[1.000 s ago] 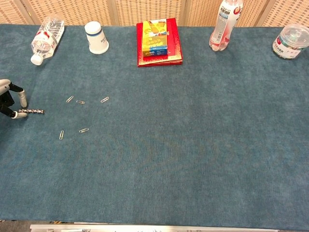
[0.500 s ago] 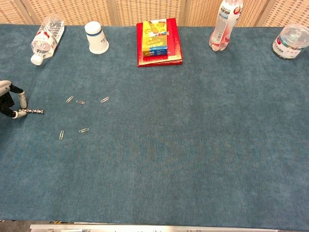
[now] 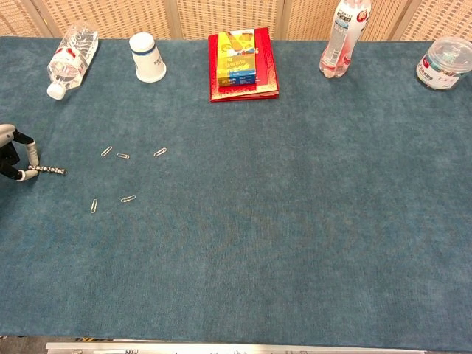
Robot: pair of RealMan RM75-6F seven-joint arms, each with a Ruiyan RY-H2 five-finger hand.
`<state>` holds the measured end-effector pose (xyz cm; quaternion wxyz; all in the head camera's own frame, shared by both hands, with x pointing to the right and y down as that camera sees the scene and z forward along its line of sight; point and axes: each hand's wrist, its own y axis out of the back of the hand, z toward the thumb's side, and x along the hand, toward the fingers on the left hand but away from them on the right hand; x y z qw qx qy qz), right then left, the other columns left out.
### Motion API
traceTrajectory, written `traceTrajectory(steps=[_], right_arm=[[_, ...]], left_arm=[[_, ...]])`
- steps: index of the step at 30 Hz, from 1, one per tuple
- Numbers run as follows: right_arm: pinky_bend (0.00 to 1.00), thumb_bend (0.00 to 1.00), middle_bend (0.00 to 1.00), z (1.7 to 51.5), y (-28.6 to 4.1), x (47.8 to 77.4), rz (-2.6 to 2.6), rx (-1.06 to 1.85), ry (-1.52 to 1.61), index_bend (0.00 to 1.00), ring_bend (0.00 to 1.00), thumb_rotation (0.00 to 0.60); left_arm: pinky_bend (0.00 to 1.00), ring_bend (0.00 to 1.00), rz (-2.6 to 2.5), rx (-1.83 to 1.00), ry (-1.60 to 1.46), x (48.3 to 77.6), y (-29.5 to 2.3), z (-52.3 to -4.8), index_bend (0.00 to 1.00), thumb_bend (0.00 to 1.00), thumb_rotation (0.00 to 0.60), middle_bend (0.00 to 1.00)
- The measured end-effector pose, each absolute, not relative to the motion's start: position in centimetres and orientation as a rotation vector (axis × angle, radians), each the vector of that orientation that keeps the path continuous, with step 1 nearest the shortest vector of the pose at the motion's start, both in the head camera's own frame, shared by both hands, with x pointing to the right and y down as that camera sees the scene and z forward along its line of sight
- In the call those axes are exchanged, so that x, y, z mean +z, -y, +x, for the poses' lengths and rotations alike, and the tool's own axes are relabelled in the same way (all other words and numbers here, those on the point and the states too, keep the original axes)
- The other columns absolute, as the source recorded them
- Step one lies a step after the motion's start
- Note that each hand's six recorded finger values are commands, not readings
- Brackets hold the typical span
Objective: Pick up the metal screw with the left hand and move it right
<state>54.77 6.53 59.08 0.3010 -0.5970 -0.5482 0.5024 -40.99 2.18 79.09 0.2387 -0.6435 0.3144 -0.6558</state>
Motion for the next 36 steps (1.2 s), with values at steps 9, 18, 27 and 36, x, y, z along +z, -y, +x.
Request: traceTrajectory(steps=[9, 18, 27, 36], right_arm=[[0.28, 0.0, 0.14, 54.7, -6.5, 59.2, -1.588, 1.331, 1.454, 0.25, 0.06, 0.6], [0.28, 0.0, 0.14, 54.7, -6.5, 59.1, -1.587, 1.329, 1.458, 0.25, 0.06, 0.6], [0.28, 0.0, 0.14, 54.6, -6.4, 59.2, -1.592, 1.324, 1.458, 0.25, 0.06, 0.6], [0.28, 0.0, 0.14, 54.7, -6.5, 59.2, -1.59, 1.326, 1.46, 0.25, 0.06, 0.6]], left_arm=[[0.79, 0.96, -1.763, -1.79, -0.858, 79.0, -2.0, -40.8, 0.57, 0.32, 0.6, 1.0], [0.79, 0.96, -1.748, -1.778, -0.846, 78.4, -1.9, -40.7, 0.58, 0.33, 0.6, 1.0], [0.79, 0.96, -1.721, -1.75, -0.824, 77.0, -1.6, -40.2, 0.58, 0.33, 0.6, 1.0], [0.79, 0.96, -1.694, -1.715, -0.794, 75.5, -1.4, -39.4, 0.58, 0.33, 0.6, 1.0]])
